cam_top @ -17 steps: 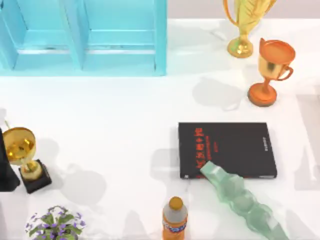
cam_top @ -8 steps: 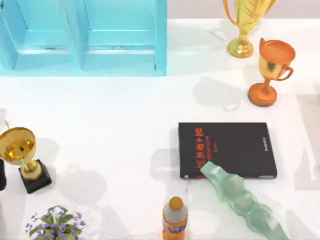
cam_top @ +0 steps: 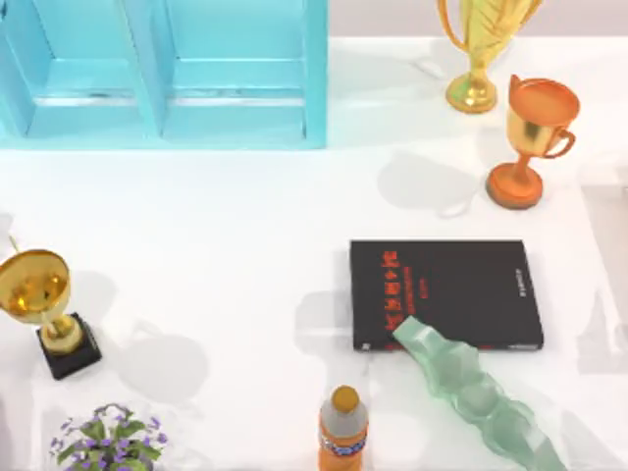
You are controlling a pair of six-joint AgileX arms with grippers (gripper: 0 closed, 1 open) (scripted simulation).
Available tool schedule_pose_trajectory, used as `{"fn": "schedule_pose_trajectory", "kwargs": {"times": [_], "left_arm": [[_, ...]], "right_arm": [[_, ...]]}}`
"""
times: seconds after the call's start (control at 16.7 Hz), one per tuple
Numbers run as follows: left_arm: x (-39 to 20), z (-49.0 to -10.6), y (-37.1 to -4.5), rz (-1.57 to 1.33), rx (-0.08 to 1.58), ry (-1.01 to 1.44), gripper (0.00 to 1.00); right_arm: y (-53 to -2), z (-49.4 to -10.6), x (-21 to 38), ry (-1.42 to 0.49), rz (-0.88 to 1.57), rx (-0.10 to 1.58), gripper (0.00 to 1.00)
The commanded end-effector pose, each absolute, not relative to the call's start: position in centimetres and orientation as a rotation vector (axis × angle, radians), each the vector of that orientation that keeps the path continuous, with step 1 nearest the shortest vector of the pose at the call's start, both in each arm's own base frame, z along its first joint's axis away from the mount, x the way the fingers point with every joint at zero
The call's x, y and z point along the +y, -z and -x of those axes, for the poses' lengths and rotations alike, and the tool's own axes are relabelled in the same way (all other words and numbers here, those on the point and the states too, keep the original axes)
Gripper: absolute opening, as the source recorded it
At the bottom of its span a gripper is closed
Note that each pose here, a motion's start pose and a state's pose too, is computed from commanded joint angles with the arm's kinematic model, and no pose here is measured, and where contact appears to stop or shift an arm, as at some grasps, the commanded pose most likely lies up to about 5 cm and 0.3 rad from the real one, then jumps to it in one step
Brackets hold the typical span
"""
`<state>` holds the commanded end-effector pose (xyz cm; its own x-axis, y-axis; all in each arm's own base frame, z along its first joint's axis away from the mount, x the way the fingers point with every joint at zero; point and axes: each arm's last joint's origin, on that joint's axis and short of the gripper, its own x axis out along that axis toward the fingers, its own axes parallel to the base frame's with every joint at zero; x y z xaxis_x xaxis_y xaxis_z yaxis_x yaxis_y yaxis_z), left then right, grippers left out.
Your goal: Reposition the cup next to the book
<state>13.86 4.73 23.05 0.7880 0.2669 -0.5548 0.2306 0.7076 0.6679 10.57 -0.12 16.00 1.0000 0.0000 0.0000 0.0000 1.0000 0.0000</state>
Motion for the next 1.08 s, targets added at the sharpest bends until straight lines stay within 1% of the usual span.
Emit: {"fn": "schedule_pose_trajectory", "kwargs": {"times": [0.3,0.54,0.78,1.08], "left_arm": [[9.3,-16.6,-25.2,-1.07,1.019,0.224,1.0],[13.8,-18.3,-25.8,-1.189,1.196,0.517,1.0],[18.3,-19.2,-25.4,-1.234,1.262,0.82,1.0],[22.7,-19.3,-24.4,-1.234,1.236,1.107,1.0]], "right_arm": [[-16.0,-10.6,-0.1,0.0,0.0,0.0,1.0],[-16.0,-10.6,-0.1,0.0,0.0,0.0,1.0],[-16.0,-10.6,-0.1,0.0,0.0,0.0,1.0],[-16.0,-10.6,-0.1,0.0,0.0,0.0,1.0]]}}
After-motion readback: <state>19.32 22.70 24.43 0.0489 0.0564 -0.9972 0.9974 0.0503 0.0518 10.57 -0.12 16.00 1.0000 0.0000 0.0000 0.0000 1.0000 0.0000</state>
